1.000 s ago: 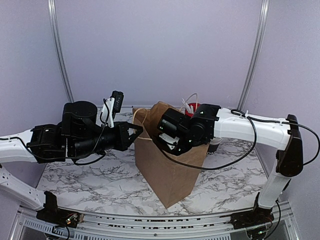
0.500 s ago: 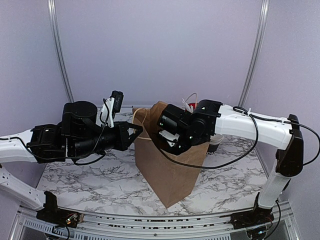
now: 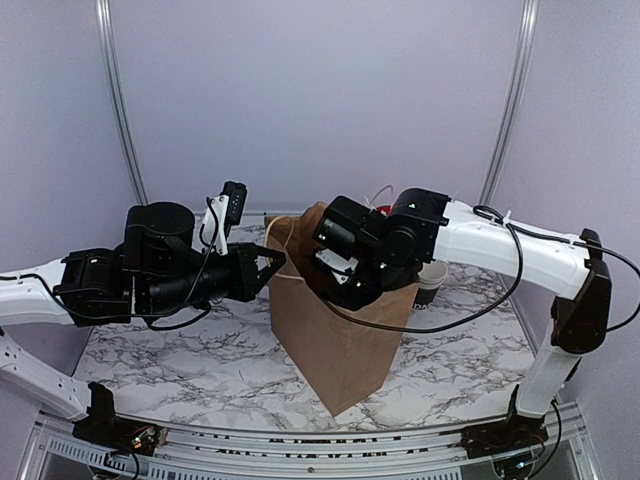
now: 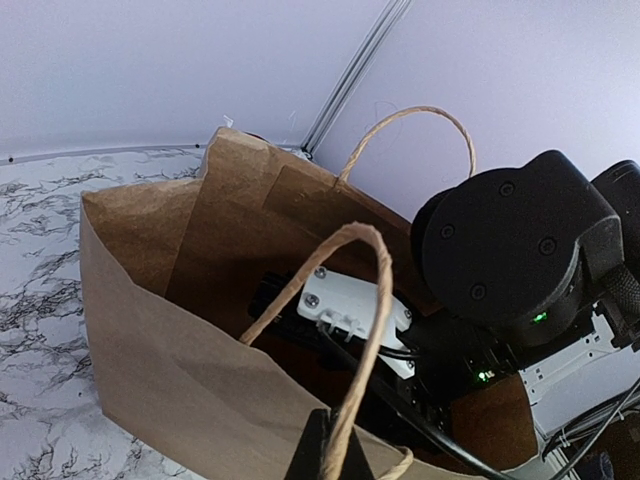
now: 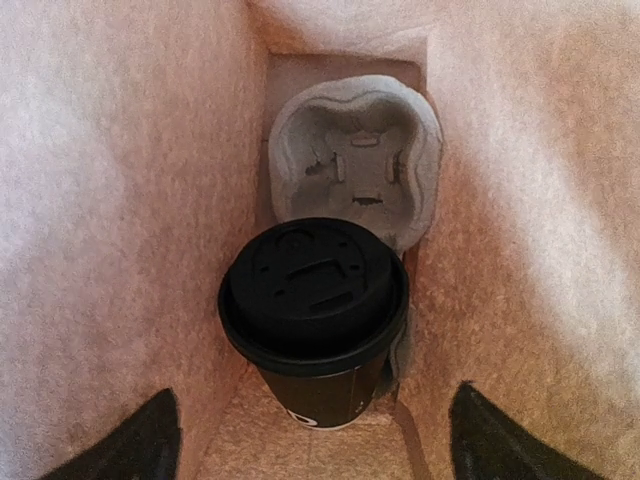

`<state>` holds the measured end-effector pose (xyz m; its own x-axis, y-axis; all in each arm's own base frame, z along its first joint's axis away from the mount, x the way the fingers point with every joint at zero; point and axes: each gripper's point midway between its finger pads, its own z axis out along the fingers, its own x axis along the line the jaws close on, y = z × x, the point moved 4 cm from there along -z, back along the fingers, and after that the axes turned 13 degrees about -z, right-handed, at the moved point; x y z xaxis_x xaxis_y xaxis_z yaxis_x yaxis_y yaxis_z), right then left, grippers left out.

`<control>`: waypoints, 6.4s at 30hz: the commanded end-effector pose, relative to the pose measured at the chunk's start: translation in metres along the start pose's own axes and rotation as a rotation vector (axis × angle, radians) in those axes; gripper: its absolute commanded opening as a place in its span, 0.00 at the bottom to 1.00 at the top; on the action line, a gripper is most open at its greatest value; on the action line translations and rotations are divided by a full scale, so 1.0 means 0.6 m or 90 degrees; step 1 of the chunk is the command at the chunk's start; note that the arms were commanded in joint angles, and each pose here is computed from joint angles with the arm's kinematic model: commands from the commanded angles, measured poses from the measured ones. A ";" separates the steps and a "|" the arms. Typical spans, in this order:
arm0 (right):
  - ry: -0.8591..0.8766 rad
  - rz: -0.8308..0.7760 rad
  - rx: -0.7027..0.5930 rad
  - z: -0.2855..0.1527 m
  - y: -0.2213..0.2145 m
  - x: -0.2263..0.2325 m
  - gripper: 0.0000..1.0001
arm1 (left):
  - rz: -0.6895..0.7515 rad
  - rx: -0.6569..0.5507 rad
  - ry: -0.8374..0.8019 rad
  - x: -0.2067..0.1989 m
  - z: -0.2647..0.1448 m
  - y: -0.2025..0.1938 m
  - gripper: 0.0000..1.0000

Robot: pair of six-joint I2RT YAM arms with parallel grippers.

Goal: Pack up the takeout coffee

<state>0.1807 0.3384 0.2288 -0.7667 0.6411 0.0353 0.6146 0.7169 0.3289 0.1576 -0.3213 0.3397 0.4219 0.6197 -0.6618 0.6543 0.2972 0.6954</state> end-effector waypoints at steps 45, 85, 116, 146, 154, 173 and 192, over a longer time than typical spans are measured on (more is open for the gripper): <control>-0.068 -0.001 -0.233 -0.190 0.102 -0.015 1.00 | -0.004 -0.049 -0.030 -0.026 -0.026 0.040 0.17; -0.221 0.166 -0.583 -0.393 0.087 -0.210 1.00 | -0.024 -0.199 -0.066 -0.041 -0.117 0.137 0.99; -0.195 0.231 -0.507 -0.194 -0.040 -0.379 0.96 | -0.107 -0.249 0.160 0.084 -0.122 0.156 0.99; -0.098 0.079 -0.497 -0.055 0.097 -0.460 0.65 | -0.137 -0.231 0.260 0.129 -0.113 0.156 0.99; -0.112 0.102 -0.485 -0.027 0.121 -0.487 0.51 | -0.132 -0.235 0.260 0.127 -0.115 0.160 0.99; -0.204 0.133 -0.460 -0.009 0.154 -0.528 0.33 | -0.133 -0.246 0.254 0.127 -0.127 0.166 0.99; -0.307 0.114 -0.449 -0.029 0.159 -0.517 0.00 | -0.140 -0.254 0.249 0.137 -0.125 0.158 0.99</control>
<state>0.4710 0.2052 0.2393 -0.4501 0.8770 -0.1680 0.3900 0.3624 0.8465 0.2071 -0.1948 0.3683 -0.0085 0.7228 -0.6910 0.4110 0.6325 0.6566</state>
